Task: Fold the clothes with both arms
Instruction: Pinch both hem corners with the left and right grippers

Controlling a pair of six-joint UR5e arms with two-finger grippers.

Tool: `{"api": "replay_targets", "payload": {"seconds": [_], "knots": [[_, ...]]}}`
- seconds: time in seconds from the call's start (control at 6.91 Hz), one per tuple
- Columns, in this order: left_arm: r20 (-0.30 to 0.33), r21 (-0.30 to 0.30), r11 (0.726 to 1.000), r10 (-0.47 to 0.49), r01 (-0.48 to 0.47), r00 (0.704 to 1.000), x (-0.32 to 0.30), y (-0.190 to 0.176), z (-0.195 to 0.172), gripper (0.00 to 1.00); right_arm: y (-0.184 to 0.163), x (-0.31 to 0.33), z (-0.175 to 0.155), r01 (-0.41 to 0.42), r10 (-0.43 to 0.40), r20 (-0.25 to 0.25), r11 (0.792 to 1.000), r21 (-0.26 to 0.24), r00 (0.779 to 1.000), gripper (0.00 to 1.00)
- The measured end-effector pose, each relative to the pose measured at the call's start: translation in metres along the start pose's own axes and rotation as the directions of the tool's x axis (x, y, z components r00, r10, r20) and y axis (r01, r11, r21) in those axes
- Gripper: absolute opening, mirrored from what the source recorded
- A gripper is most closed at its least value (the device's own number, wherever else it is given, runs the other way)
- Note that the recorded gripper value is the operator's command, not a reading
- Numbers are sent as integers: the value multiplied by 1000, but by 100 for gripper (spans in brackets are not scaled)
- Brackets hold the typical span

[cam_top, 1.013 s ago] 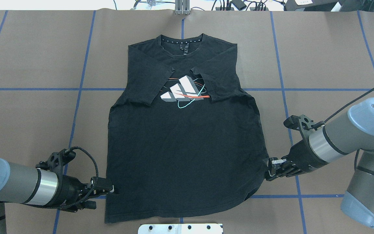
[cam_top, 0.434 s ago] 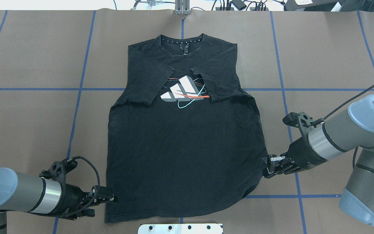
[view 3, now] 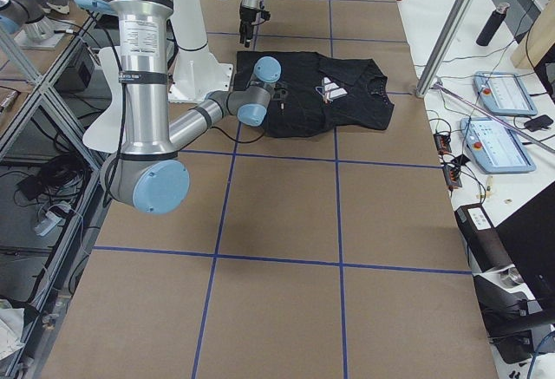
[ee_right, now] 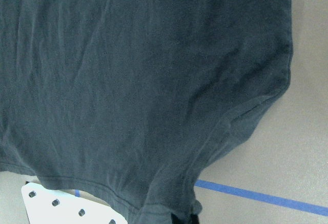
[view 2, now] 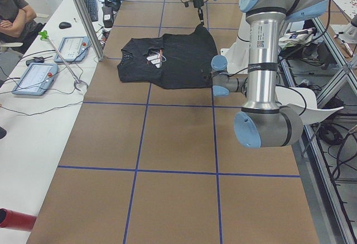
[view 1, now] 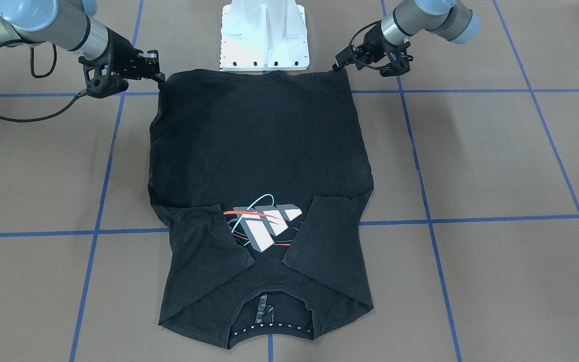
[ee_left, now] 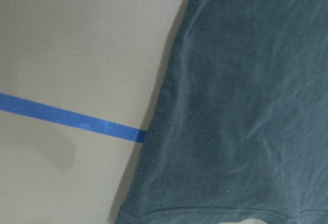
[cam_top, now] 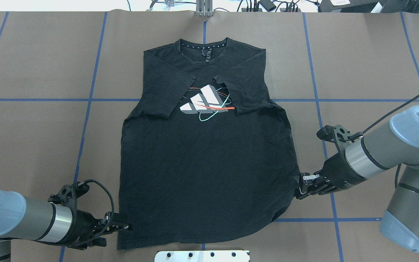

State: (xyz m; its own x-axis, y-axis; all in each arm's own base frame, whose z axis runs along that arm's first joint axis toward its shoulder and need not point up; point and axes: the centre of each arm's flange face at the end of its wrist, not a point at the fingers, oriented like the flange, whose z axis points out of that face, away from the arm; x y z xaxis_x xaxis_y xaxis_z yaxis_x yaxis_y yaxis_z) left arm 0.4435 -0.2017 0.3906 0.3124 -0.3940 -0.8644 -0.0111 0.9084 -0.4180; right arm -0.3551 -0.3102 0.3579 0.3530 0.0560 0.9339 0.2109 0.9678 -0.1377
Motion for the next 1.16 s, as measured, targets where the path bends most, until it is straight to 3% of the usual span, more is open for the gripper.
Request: {"api": "replay_targets", "payload": {"seconds": [0.72, 0.87, 1.16], "knots": [[30, -26, 1000, -6, 7, 1000, -3, 8, 30, 99, 0, -1, 0, 2, -2, 2, 1000, -2, 1000, 0], [36, -34, 999, -7, 9, 999, -4, 12, 36, 88, 0, -2, 0, 2, -2, 3, 1000, -2, 1000, 0], [38, -39, 999, -9, 10, 999, -5, 14, 38, 84, 0, -2, -1, 2, -2, 4, 1000, -3, 1000, 0]]}}
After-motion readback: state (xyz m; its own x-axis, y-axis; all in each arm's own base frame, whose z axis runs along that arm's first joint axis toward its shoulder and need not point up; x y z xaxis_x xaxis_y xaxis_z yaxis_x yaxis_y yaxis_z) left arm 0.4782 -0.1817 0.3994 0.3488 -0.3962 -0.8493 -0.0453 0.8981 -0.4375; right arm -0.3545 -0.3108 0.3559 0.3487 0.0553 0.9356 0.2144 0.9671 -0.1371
